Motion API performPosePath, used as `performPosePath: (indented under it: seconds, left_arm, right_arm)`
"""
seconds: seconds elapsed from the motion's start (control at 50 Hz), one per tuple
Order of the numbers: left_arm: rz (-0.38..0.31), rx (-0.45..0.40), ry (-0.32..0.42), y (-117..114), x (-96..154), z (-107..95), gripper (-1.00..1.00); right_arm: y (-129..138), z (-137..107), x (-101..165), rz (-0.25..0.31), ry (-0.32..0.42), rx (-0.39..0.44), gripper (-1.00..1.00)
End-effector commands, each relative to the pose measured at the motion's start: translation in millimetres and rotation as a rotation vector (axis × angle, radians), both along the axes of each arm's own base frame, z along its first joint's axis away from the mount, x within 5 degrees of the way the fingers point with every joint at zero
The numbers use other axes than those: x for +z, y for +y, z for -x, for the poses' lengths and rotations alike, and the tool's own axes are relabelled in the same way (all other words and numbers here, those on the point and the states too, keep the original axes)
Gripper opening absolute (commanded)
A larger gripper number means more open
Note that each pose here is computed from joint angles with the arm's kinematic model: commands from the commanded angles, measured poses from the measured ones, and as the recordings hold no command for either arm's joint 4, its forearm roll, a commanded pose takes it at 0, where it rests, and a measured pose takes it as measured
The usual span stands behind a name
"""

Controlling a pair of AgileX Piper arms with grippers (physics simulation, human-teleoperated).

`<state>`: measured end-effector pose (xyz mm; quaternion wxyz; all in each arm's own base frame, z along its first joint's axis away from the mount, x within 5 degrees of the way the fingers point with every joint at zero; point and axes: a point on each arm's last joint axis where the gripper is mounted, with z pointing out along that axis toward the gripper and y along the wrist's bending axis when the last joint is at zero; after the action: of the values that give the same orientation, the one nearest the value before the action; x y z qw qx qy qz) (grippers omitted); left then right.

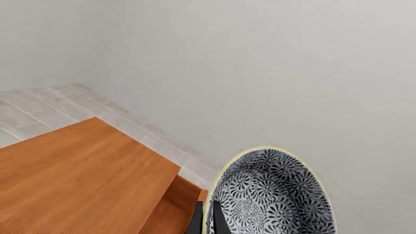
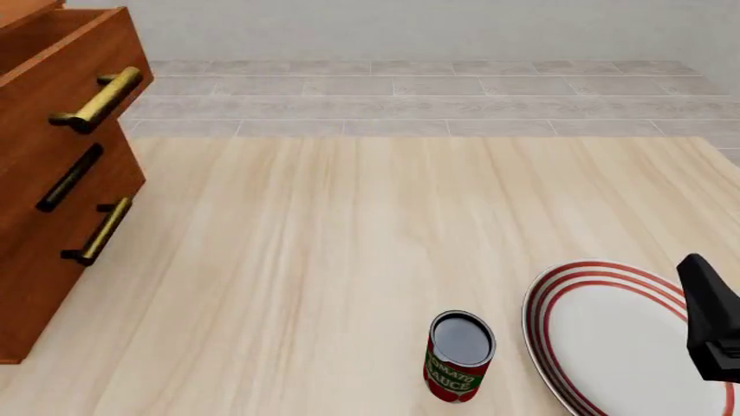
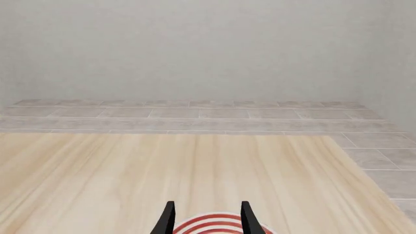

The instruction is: Put the bowl on top of the cabinet.

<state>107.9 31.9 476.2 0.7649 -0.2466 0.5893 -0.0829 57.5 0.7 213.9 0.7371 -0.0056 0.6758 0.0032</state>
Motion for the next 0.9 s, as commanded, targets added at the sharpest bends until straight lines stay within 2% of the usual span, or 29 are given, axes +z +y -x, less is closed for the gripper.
performPosePath:
  seconds: [0.02,0.12,0.2,0.24,0.26,0.28,0.32,0.34,0.4,0.58,0.72,0.9]
  left_arm:
    - [0.059,0.026,-0.027,5,6,-1,-1.00]
    - [0.083,0.044,-0.040,7,8,1,-1.00]
    - [0.085,0.038,-0.045,5,10,4,-1.00]
    - [0.109,0.012,-0.028,3,9,2,-1.00]
    - [0.100,0.027,-0.041,4,12,5,-1.00]
    - [0.129,0.005,-0.023,3,10,2,-1.00]
    - [0.112,0.018,-0.038,3,14,6,-1.00]
    - [0.130,0.009,-0.029,3,13,4,-1.00]
    - [0.120,0.021,-0.041,3,17,7,-1.00]
    - [0.163,0.024,-0.013,8,17,-5,-1.00]
    - [0.181,0.055,0.038,21,13,-30,-1.00]
    - [0.135,0.117,0.068,35,14,-41,-1.00]
  right_arm:
    - [0,0,0,0.000,0.000,0.000,1.00]
    - [0,0,0,0.000,0.000,0.000,1.00]
    - [0,0,0,0.000,0.000,0.000,1.00]
    - [0,0,0,0.000,0.000,0.000,1.00]
    - [0,0,0,0.000,0.000,0.000,1.00]
    - [0,0,0,0.000,0.000,0.000,1.00]
    - [0,0,0,0.000,0.000,0.000,1.00]
    - [0,0,0,0.000,0.000,0.000,1.00]
    - [0,0,0,0.000,0.000,0.000,1.00]
    - [0,0,0,0.000,0.000,0.000,1.00]
    - [0,0,0,0.000,0.000,0.000,1.00]
    - [0,0,0,0.000,0.000,0.000,1.00]
